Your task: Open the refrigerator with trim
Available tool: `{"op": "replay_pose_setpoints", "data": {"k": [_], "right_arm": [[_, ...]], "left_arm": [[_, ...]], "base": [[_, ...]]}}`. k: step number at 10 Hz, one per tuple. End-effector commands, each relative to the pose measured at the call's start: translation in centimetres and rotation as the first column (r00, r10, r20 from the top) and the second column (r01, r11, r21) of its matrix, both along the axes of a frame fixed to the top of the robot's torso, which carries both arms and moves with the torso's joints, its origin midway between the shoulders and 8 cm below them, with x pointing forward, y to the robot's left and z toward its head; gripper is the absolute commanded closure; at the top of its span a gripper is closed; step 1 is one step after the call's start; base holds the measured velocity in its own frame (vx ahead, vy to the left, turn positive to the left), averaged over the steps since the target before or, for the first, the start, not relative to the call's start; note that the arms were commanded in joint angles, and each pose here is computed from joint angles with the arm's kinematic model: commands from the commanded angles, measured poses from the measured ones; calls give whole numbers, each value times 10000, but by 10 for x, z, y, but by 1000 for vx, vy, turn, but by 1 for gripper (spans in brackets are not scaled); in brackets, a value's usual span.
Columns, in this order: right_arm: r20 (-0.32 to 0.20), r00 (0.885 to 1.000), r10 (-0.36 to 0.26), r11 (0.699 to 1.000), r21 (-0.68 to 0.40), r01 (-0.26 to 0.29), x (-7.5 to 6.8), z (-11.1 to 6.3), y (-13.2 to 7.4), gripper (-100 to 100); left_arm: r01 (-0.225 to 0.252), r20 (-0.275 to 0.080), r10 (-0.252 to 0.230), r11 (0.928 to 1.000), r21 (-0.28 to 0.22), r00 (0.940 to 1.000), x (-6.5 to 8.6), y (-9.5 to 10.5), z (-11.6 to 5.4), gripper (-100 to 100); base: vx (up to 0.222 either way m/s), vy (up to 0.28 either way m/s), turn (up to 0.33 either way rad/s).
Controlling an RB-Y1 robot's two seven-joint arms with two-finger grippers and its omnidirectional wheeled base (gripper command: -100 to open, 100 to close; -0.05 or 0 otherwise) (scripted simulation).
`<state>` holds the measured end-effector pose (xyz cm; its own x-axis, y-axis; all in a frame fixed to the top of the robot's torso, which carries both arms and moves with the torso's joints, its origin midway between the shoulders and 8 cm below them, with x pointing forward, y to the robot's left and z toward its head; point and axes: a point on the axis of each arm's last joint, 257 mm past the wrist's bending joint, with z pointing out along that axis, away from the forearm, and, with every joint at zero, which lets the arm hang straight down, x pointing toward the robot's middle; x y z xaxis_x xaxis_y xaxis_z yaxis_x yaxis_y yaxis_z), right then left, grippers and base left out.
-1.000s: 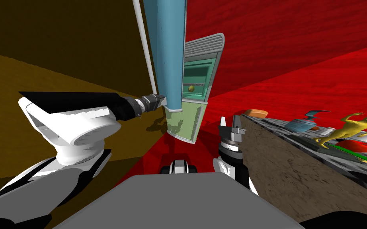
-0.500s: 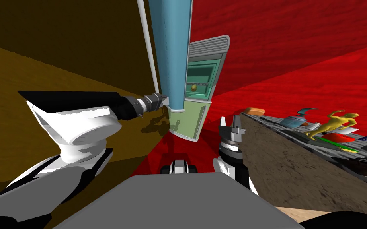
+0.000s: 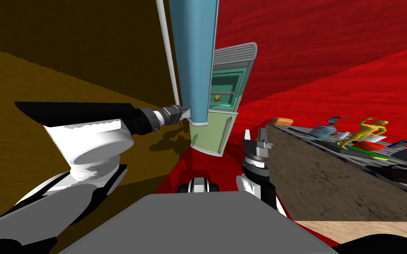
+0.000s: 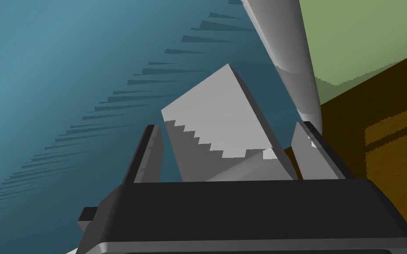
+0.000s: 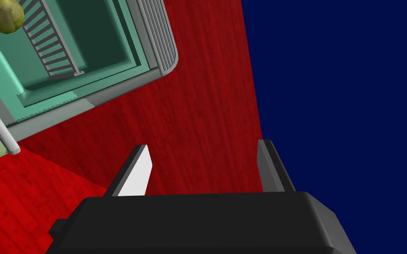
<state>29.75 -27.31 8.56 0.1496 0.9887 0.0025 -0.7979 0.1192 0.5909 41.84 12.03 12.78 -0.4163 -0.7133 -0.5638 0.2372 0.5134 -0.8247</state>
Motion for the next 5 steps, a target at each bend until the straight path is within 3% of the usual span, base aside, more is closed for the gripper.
{"op": "replay_pose_setpoints", "data": {"k": [1, 5], "right_arm": [[-2, 10000, -1, 10000, 1, 1, 0, 0, 0, 0], [-1, 10000, 0, 10000, 2, 0, 0, 0, 0, 0]], "left_arm": [[282, 278, -278, 9995, -115, 9992, -4, -8, 11, 100], [792, 350, -786, 9967, -160, 9963, -12, -21, 14, 100]], "base": [[-3, 266, -62], [2, 230, -63]]}}
